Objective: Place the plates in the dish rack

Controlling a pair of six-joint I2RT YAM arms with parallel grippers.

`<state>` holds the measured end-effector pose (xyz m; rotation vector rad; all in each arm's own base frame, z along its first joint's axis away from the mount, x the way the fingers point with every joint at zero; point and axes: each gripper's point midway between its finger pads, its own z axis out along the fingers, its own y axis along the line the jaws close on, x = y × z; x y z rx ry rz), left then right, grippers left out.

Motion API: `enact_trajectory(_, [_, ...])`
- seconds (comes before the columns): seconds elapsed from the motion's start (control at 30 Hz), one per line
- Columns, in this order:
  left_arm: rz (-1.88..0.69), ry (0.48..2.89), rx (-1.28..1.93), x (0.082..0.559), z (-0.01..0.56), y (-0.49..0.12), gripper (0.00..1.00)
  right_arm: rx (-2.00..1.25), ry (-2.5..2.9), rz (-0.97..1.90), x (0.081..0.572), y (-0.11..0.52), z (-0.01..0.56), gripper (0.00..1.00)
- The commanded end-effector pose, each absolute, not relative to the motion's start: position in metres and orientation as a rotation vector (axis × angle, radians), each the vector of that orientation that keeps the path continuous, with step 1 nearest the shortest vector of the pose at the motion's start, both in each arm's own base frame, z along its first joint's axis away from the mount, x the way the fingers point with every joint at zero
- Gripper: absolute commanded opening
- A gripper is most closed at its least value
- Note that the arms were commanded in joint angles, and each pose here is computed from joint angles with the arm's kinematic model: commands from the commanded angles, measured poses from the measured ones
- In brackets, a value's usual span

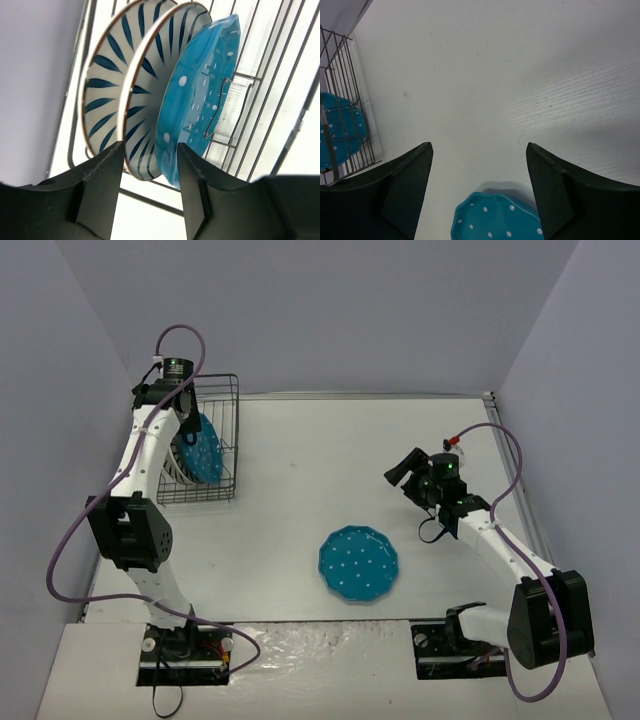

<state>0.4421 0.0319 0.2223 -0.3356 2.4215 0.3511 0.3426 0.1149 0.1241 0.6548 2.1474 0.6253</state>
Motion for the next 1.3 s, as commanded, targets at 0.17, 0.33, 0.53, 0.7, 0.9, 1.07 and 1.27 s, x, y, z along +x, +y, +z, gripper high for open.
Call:
enact_trajectory(0.17, [0.353, 2.214, -0.320, 0.414, 0.318, 0.031, 0.51, 0.617, 2.063, 0.626, 0.349, 0.110, 0.154, 0.73])
enact_trajectory(0.33, [0.170, 2.207, -0.239, 0.401, 0.329, -0.008, 0.51, 0.612, 2.088, 0.580, 0.338, 0.102, 0.160, 0.73])
enact_trajectory(0.53, [-0.068, 2.221, -0.024, 0.378, 0.314, -0.107, 0.54, 0.615, 2.142, 0.479, 0.308, 0.085, 0.167, 0.74])
enact_trajectory(0.7, [-0.274, 2.230, 0.058, 0.361, 0.292, -0.166, 0.55, 0.610, 2.201, 0.474, 0.283, 0.083, 0.164, 0.74])
enact_trajectory(0.9, [-0.520, 2.263, 0.186, 0.336, 0.259, -0.246, 0.55, 0.621, 2.331, 0.542, 0.248, 0.094, 0.131, 0.74])
enact_trajectory(1.07, [-0.607, 2.292, 0.240, 0.322, 0.234, -0.277, 0.55, 0.669, 2.406, 0.549, 0.229, 0.097, 0.099, 0.74])
enact_trajectory(1.27, [-0.643, 2.319, 0.272, 0.313, 0.215, -0.294, 0.55, 0.722, 2.461, 0.551, 0.210, 0.099, 0.073, 0.74])
